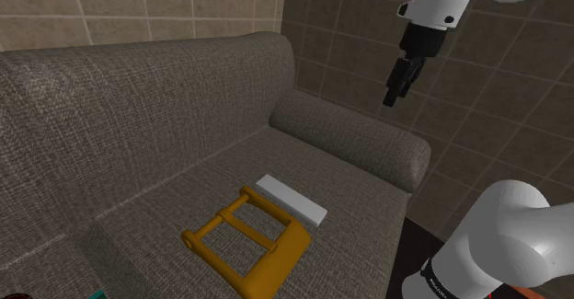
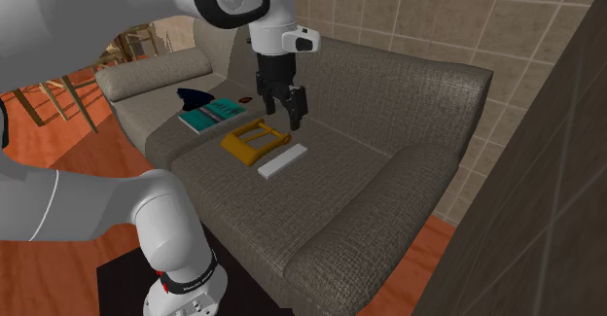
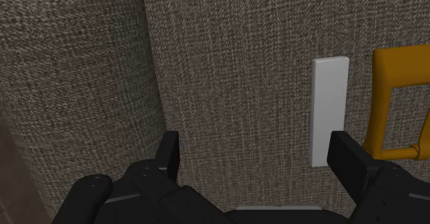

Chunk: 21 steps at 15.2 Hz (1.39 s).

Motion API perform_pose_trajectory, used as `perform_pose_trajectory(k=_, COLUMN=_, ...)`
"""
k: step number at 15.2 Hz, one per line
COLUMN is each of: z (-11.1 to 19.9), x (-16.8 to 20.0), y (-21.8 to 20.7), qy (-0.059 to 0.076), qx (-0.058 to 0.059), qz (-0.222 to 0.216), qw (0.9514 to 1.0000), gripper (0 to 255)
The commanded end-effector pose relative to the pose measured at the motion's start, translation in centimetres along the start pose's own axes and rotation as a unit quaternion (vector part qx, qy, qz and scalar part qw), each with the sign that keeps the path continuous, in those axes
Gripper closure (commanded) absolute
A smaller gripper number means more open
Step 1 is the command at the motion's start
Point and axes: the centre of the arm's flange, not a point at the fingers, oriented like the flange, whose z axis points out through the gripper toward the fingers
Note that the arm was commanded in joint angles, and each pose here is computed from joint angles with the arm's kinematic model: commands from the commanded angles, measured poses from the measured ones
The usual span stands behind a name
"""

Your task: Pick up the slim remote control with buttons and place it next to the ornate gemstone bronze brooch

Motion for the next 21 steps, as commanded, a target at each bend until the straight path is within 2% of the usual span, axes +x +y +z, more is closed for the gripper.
perform_pose_trajectory(k=1, z=0.0, x=0.0, y=0.0, qy=0.0, qx=0.0, qz=0.0, qw=1.0, gripper=0)
perform_pose_trajectory(k=21, z=20.5, x=8.9, y=-14.4, qy=-0.013, qx=-0.003, qz=0.013, qw=0.9998, gripper=0)
